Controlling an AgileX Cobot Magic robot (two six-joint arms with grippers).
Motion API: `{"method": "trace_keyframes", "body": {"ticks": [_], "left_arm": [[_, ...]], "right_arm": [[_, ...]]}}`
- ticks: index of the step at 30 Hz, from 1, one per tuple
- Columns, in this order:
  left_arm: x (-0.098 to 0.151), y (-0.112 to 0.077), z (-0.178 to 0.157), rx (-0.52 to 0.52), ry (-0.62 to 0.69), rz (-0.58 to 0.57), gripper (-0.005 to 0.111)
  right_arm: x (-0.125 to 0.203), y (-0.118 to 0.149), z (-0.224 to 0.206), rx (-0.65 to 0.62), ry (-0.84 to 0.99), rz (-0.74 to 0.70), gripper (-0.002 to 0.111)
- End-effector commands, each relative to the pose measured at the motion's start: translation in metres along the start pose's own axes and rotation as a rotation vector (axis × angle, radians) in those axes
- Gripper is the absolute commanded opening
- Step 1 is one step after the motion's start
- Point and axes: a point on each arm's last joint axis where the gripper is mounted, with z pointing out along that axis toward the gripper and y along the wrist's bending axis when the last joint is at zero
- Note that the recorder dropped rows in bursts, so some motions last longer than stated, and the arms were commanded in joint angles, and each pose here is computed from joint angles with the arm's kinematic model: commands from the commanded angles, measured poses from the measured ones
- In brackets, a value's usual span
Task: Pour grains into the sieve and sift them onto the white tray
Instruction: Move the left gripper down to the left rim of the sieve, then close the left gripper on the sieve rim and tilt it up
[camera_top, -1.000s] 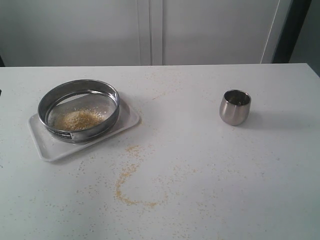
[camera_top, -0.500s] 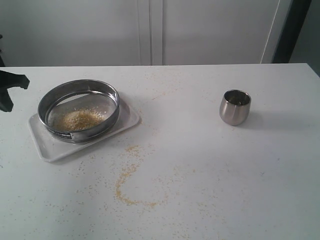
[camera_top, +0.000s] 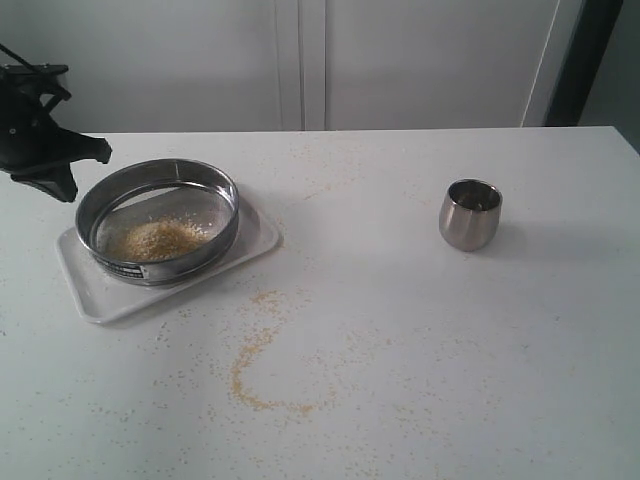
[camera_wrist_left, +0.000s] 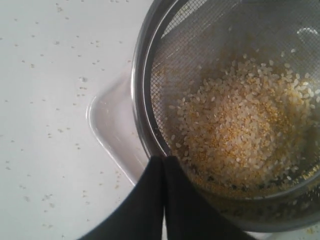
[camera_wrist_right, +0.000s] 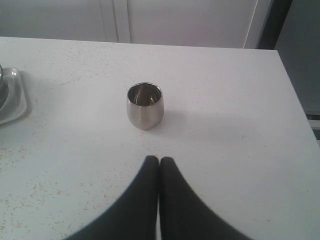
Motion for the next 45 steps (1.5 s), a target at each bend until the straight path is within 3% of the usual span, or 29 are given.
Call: {"method": "trace_keyframes", "body": {"ticks": [1, 9, 18, 21, 24, 26, 45], "left_arm": [[-0.001, -0.002, 0.006, 0.013, 0.003, -0.018, 0.0], [-0.005, -0.001, 0.008, 0.009, -0.037, -0.019, 0.0], [-0.005, 0.004, 0.032, -0.023, -0.012, -0.053, 0.001], [-0.005, 0.005, 0.037, -0.034, -0.016, -0.046, 0.014], [-0.005, 0.006, 0.044, -0.035, -0.012, -0.047, 0.038], [-0.004, 0.007, 0.051, -0.034, 0.004, -0.048, 0.044], [0.002, 0.01, 0.084, -0.036, 0.052, -0.138, 0.039]], "right_arm": [[0.001, -0.001, 0.0, 0.005, -0.004, -0.002, 0.0], [0.001, -0.001, 0.0, 0.005, -0.004, -0.002, 0.0], [0.001, -0.001, 0.0, 0.005, -0.004, -0.002, 0.0], [0.001, -0.001, 0.0, 0.005, -0.004, -0.002, 0.0], [0.001, -0.001, 0.0, 0.005, -0.004, -0.002, 0.0], [0.001, -0.001, 0.0, 0.005, -0.004, -0.002, 0.0], [0.001, -0.001, 0.0, 0.005, -0.004, -0.002, 0.0]]}}
